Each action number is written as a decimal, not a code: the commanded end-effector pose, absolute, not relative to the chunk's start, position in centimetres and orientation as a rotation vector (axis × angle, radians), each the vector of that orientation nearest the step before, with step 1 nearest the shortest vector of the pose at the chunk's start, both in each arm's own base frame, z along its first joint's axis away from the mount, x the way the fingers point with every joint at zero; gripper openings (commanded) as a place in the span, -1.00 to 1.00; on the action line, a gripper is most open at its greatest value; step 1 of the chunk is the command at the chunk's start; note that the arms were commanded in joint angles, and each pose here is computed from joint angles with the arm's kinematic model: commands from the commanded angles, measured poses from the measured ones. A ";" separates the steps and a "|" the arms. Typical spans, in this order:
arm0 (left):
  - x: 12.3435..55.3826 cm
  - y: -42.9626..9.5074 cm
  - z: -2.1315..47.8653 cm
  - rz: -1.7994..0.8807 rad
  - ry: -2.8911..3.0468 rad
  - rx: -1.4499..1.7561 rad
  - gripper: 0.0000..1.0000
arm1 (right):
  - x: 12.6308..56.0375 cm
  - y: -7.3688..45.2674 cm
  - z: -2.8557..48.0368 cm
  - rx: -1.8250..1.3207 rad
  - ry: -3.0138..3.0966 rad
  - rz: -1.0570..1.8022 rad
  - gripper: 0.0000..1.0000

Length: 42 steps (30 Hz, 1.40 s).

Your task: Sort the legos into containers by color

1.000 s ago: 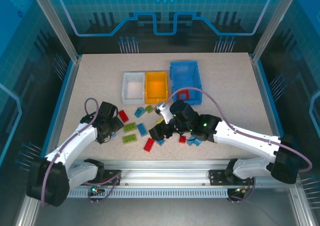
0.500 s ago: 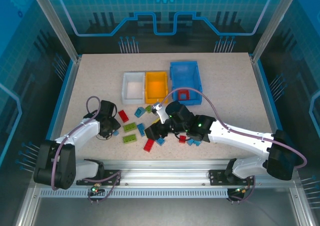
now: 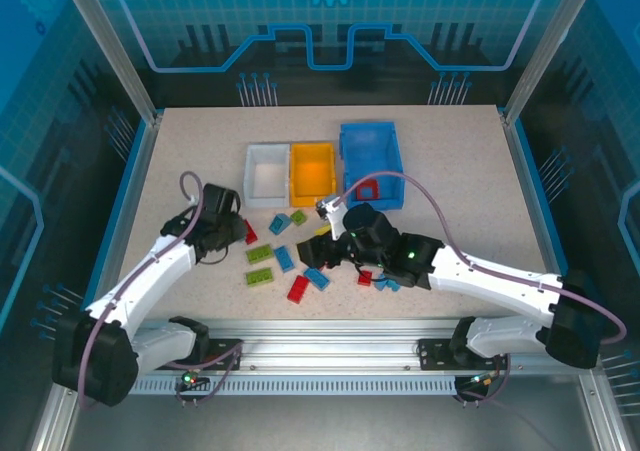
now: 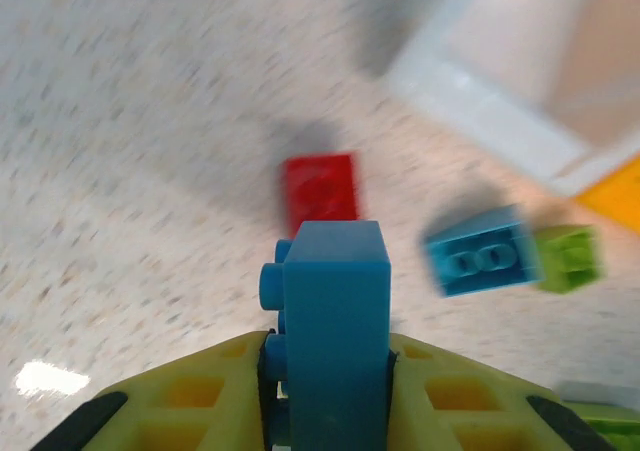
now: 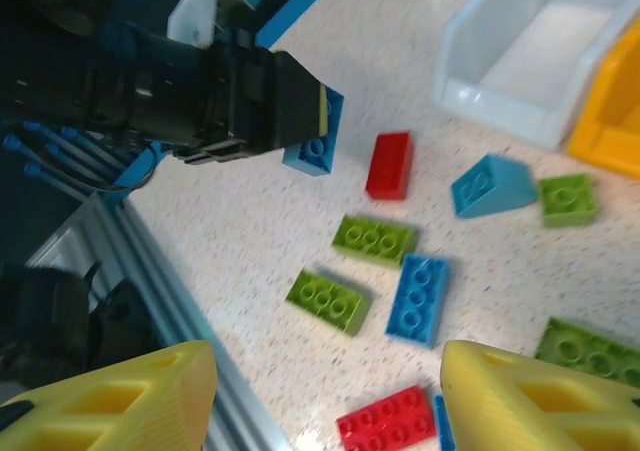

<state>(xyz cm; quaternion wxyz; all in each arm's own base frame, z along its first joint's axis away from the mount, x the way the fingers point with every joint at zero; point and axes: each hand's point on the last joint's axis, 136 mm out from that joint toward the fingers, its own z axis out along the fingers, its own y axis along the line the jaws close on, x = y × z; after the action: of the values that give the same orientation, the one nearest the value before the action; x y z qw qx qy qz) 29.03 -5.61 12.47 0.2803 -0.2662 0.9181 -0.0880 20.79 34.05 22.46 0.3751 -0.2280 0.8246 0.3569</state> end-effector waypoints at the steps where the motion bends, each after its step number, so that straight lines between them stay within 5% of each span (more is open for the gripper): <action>1: 31.5 -6.8 13.9 -0.224 2.481 -0.571 -0.40 | 23.6 33.3 24.2 -0.416 2.003 0.878 0.27; 12: 41.4 -9.1 13.7 -0.106 2.546 -0.385 -0.41 | 25.3 33.8 25.1 -0.371 2.027 0.844 0.27; 22: 45.0 -9.6 9.2 0.007 2.655 -0.341 -0.38 | 25.2 31.5 23.8 -0.317 2.067 0.810 0.28; 30: 44.6 -9.9 8.0 0.003 2.691 -0.346 -0.01 | 25.4 29.1 22.2 -0.261 2.131 0.753 0.29; 34: 44.5 -10.1 10.3 -0.027 2.648 -0.345 0.07 | 25.7 27.0 22.2 -0.204 2.158 0.676 0.29; 42: 39.9 -16.8 21.5 -0.300 2.412 -0.170 0.40 | 23.4 12.8 15.8 0.431 2.460 0.158 0.31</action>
<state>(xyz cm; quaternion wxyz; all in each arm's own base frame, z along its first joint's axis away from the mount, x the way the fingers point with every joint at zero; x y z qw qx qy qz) 42.65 -13.59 15.78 0.2911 -0.0947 0.9504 -0.0546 26.09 19.39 19.47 0.3763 0.0641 0.9097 0.1634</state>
